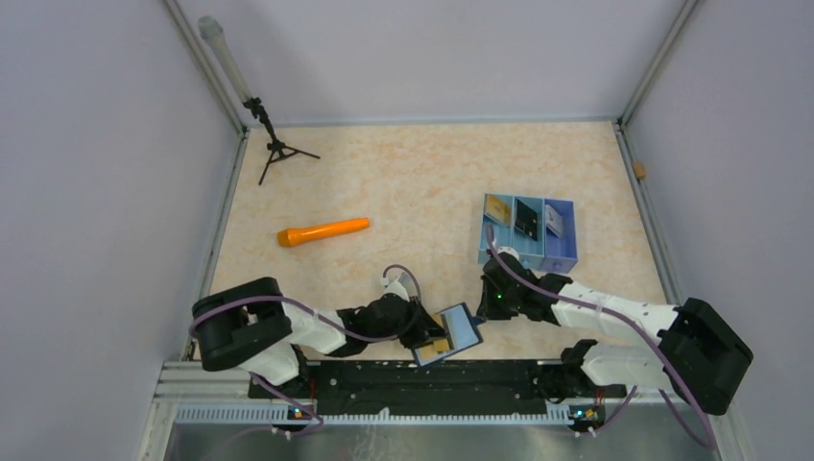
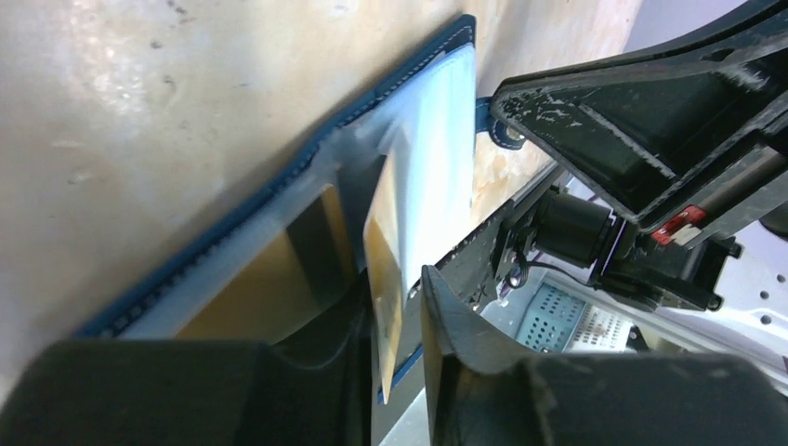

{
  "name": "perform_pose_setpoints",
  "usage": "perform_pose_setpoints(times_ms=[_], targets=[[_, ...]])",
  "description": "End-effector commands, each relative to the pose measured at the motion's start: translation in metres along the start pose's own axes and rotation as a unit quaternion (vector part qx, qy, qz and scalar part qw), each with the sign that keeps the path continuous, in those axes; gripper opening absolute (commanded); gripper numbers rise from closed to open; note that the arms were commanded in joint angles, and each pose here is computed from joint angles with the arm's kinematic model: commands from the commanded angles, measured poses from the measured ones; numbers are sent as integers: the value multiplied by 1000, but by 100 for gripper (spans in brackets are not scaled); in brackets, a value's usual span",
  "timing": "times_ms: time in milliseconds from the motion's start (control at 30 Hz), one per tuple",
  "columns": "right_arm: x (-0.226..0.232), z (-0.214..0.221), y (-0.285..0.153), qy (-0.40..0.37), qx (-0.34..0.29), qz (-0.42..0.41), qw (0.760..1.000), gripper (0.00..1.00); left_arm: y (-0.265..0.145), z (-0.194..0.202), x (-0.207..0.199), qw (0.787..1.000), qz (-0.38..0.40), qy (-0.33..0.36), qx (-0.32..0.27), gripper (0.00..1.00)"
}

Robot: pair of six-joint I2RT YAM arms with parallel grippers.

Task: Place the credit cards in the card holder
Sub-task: Insert the credit card into the card holder.

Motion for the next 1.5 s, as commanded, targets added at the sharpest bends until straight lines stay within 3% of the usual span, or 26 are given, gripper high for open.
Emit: perform_pose_setpoints(times_ms=[0,333,600,1000,1467], targets=[[-1,-8,-6,0,-29,3,1000,0,-3,-10,3,997,-59,42,-25,29],[-7,-12,-10,-4,-44,14,999,0,-10,-13,13,989,-132,69,-26,55],[-6,-12,-9,-5,-46,11,999,0,-22,-18,14,980,-172,94,-37,66],[-6,-12,-9,-6,-45,11,999,0,-34,-23,-3,976,-169,127,-52,68],[-5,-11,-8,-10,-41,10,999,0,-8,2,-7,980,-155,127,0,62]])
Point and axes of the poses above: each gripper's point midway between its finger pads, its own y axis out along the fingers, its own x axis along the line the jaws close on, z = x × y, the point moved 1 cm from there along -y, back along the fingers, and after that the axes turned 6 degrees about y, right-handed, at the moved point
